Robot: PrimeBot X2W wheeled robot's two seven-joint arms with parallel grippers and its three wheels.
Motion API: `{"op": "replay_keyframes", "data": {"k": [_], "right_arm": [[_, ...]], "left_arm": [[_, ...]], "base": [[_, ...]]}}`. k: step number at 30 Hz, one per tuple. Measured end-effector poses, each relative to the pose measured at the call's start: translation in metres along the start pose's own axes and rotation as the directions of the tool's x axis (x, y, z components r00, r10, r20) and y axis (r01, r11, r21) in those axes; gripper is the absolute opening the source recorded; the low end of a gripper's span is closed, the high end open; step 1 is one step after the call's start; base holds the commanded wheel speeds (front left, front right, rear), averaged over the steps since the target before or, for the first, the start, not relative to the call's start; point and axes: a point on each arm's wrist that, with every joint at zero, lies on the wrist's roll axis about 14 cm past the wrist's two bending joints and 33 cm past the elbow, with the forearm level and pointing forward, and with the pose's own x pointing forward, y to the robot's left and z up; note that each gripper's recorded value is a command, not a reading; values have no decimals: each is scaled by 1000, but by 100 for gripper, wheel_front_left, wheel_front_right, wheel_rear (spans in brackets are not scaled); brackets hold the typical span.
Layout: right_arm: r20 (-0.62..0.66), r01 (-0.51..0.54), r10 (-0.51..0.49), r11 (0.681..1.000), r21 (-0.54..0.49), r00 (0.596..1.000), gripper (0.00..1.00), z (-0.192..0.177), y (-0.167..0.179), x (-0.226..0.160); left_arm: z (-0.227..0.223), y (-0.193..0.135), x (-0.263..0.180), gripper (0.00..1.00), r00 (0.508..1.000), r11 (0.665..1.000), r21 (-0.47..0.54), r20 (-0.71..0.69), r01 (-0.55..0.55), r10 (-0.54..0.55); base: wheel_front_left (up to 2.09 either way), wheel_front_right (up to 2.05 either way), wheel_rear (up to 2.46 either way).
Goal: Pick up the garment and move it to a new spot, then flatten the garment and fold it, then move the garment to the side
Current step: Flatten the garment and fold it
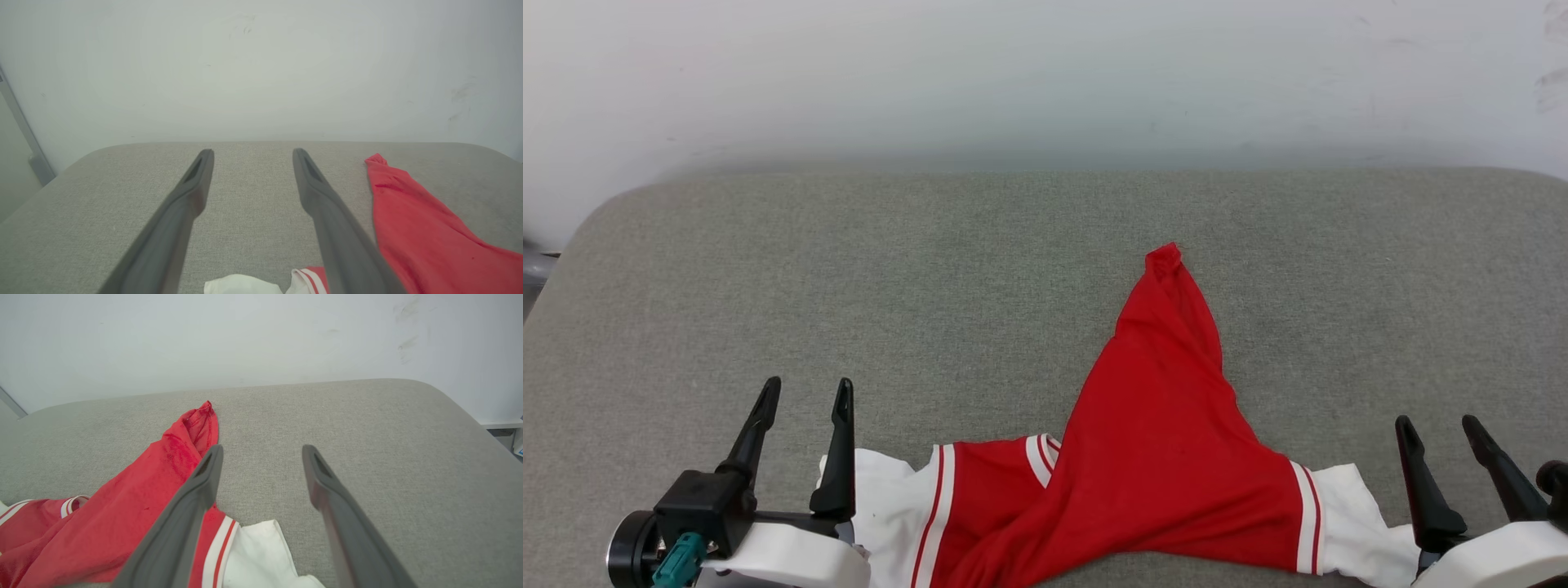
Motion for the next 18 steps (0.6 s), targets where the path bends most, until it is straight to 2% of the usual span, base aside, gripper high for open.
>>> {"op": "replay_keyframes", "data": {"k": [3, 9, 14, 18], "right_arm": [[-29, -4, 5, 1000, 11, 1000, 100, -5, 1, 1], [-185, -39, 44, 999, 32, 982, 100, -32, 0, 17], [-322, -126, 126, 992, 21, 938, 100, -47, 13, 47], [-428, -215, 197, 977, 6, 882, 100, -58, 31, 71]], "left_arm": [[0, 0, -2, 100, 1000, 1000, -3, 0, -5, 5], [-1, 1, -2, 100, 1000, 1000, -9, -2, -12, 12], [-2, -1, 4, 100, 1000, 1000, -16, 2, -14, 14], [-6, -1, 10, 100, 1000, 1000, -26, 1, -16, 16]], "base": [[0, 0, 0], [0, 0, 0], [0, 0, 0], [0, 0, 0]]}}
